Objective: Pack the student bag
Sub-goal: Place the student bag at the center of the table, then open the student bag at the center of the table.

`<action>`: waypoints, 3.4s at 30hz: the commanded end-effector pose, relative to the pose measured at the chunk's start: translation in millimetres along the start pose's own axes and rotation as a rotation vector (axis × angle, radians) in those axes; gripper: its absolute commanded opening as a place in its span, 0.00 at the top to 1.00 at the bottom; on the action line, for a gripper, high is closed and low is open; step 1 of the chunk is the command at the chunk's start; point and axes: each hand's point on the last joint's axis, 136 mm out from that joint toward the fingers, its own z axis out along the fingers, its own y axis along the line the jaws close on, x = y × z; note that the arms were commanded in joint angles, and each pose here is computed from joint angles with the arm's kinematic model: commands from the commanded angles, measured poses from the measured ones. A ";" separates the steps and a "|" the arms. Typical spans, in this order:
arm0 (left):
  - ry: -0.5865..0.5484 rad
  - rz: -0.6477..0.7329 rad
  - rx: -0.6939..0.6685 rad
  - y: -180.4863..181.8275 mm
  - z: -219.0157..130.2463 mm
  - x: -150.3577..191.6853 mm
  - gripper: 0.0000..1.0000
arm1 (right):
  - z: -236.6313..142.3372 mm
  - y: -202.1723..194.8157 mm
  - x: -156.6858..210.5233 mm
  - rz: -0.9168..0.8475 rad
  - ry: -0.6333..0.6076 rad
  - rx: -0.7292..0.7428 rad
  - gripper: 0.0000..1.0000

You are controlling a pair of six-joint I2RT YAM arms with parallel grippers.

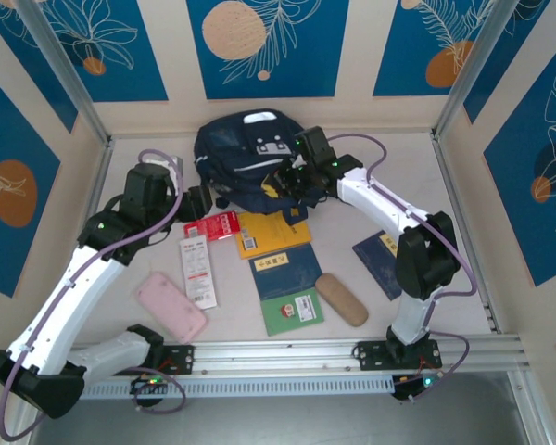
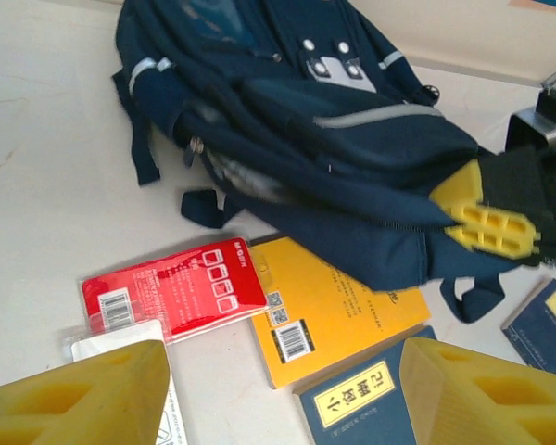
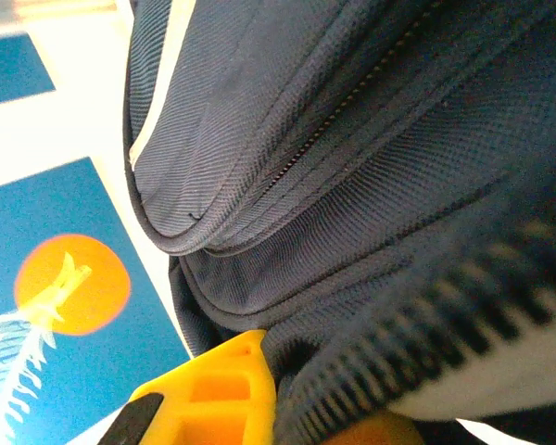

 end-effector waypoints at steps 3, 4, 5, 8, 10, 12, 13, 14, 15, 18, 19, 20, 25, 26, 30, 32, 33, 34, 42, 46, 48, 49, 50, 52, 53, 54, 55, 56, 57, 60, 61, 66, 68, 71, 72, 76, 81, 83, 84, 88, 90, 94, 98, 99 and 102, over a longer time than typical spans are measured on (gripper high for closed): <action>0.015 0.026 -0.031 8.6 4.0 5.9 0.34 | -38.1 46.1 73.4 -0.316 0.165 -0.174 1.00; 0.019 0.026 -0.029 8.2 4.4 6.4 0.33 | -41.1 46.5 80.7 -0.342 0.171 -0.170 1.00; 0.019 0.026 -0.026 7.7 4.1 6.1 0.34 | -44.0 46.5 89.2 -0.372 0.181 -0.166 1.00; 0.010 0.026 -0.017 6.2 -0.4 4.0 0.34 | -52.7 41.1 101.7 -0.426 0.166 -0.119 1.00; 0.004 0.027 -0.009 4.6 -4.1 2.2 0.34 | -58.2 35.1 106.9 -0.439 0.162 -0.099 1.00; 0.004 0.032 0.000 2.6 -7.1 0.6 0.34 | -64.9 29.6 112.5 -0.442 0.163 -0.094 1.00; 0.006 0.032 0.005 1.6 -8.0 0.5 0.34 | -68.2 26.6 117.1 -0.450 0.166 -0.095 1.00; 0.006 0.033 0.010 0.4 -8.9 0.2 0.34 | -71.0 22.3 121.7 -0.462 0.168 -0.089 1.00; 0.009 0.036 0.015 -0.3 -8.8 0.8 0.34 | -72.2 16.4 125.4 -0.475 0.168 -0.074 1.00; 0.025 0.038 0.030 -2.3 -5.4 5.0 0.34 | -69.0 -15.2 130.1 -0.500 0.147 0.008 0.97; 0.034 0.041 0.042 -4.1 -2.3 7.7 0.34 | -65.3 -31.9 128.1 -0.503 0.131 0.055 0.83; 0.051 0.041 0.056 -6.2 1.9 11.6 0.34 | -62.7 -49.1 122.3 -0.493 0.103 0.115 0.68; 0.166 0.054 0.140 -21.3 24.1 34.4 0.34 | -68.7 -114.3 97.4 -0.483 -0.013 0.400 0.41; 0.186 0.057 0.164 -25.6 27.3 38.4 0.34 | -72.8 -122.9 94.8 -0.499 -0.034 0.439 0.38; 0.274 0.102 0.230 -41.3 39.1 56.6 0.32 | -97.4 -152.6 85.9 -0.546 -0.137 0.561 0.26; 0.330 0.157 0.238 -50.6 45.6 69.4 0.29 | -111.8 -170.9 81.7 -0.510 -0.185 0.606 0.23; 0.354 0.181 0.239 -54.8 48.4 75.0 0.27 | -116.1 -179.7 81.9 -0.485 -0.190 0.626 0.23; 0.381 0.214 0.246 -61.7 51.1 82.1 0.24 | -119.9 -189.1 83.3 -0.458 -0.188 0.645 0.22; 0.577 0.459 0.186 -95.9 93.7 136.3 0.10 | -149.5 -248.3 81.3 -0.287 -0.260 0.834 0.15; 0.600 0.543 0.088 -95.7 121.4 139.9 0.02 | -151.0 -255.1 82.3 -0.258 -0.271 0.813 0.07; 0.613 0.559 0.077 -100.7 132.6 141.3 0.00 | -151.7 -258.6 81.2 -0.240 -0.278 0.806 0.06; 0.619 0.575 0.077 -104.9 137.5 143.2 0.00 | -151.0 -258.8 80.5 -0.233 -0.279 0.792 0.06; 0.626 0.586 0.080 -109.7 141.8 145.5 0.00 | -150.1 -259.6 80.1 -0.228 -0.278 0.781 0.06; 0.644 0.596 0.086 -116.5 150.5 152.1 0.00 | -149.6 -259.8 78.7 -0.212 -0.283 0.755 0.06; 0.649 0.604 0.081 -118.7 155.8 155.2 0.00 | -149.7 -260.2 78.2 -0.205 -0.285 0.744 0.06; 0.653 0.616 0.061 -117.4 160.6 157.5 0.00 | -150.0 -259.6 77.4 -0.197 -0.289 0.731 0.06; 0.654 0.636 0.032 -115.5 166.5 159.1 0.00 | -150.7 -259.1 76.6 -0.189 -0.295 0.713 0.06; 0.656 0.653 0.010 -114.6 170.8 160.9 0.00 | -150.5 -258.8 76.2 -0.182 -0.298 0.692 0.06; 0.661 0.665 -0.008 -113.1 175.1 163.2 0.00 | -150.0 -257.5 75.9 -0.181 -0.300 0.669 0.06; 0.676 0.679 -0.045 -109.8 187.2 170.7 0.00 | -150.1 -258.3 74.1 -0.171 -0.300 0.628 0.06; 0.678 0.682 -0.059 -108.5 191.2 172.8 0.00 | -150.7 -259.3 73.3 -0.171 -0.299 0.630 0.06; 0.707 0.698 -0.100 -101.5 206.8 186.4 0.09 | -149.8 -258.2 72.5 -0.188 -0.289 0.622 0.10; 0.688 0.699 -0.129 -97.9 210.4 184.4 0.27 | -146.4 -254.4 73.3 -0.197 -0.280 0.594 0.17; 0.656 0.680 -0.098 -105.7 205.1 174.6 0.59 | -141.1 -246.5 74.7 -0.211 -0.269 0.543 0.31; 0.643 0.675 -0.083 -109.5 201.8 170.1 0.67 | -139.6 -243.6 75.2 -0.215 -0.265 0.525 0.35; 0.593 0.652 -0.014 -123.7 184.7 146.1 0.86 | -132.5 -227.3 74.3 -0.220 -0.258 0.443 0.51; 0.581 0.601 0.059 -125.4 166.8 125.8 0.93 | -117.1 -199.3 73.5 -0.192 -0.219 0.299 0.56; 0.571 0.588 0.085 -125.1 159.9 117.2 0.93 | -109.5 -188.5 72.2 -0.169 -0.196 0.239 0.57; 0.566 0.583 0.096 -125.1 156.8 113.8 0.93 | -106.7 -183.6 70.6 -0.155 -0.190 0.213 0.58; 0.563 0.578 0.181 -133.4 143.9 106.1 0.98 | -96.8 -163.1 60.6 -0.092 -0.167 0.131 0.67; 0.559 0.587 0.200 -135.3 139.8 103.4 0.98 | -95.3 -150.6 53.7 -0.066 -0.164 0.082 0.65; 0.555 0.591 0.200 -132.7 138.5 100.1 0.98 | -92.9 -120.4 37.2 0.007 -0.149 -0.056 0.57; 0.552 0.583 0.206 -134.0 139.2 98.4 0.98 | -87.2 -95.7 27.4 0.019 -0.114 -0.100 0.44; 0.551 0.580 0.207 -133.7 139.4 97.5 0.98 | -85.6 -92.3 26.7 0.018 -0.105 -0.098 0.43; 0.547 0.573 0.214 -136.1 139.5 95.7 0.99 | -80.4 -83.5 26.5 0.004 -0.092 -0.088 0.43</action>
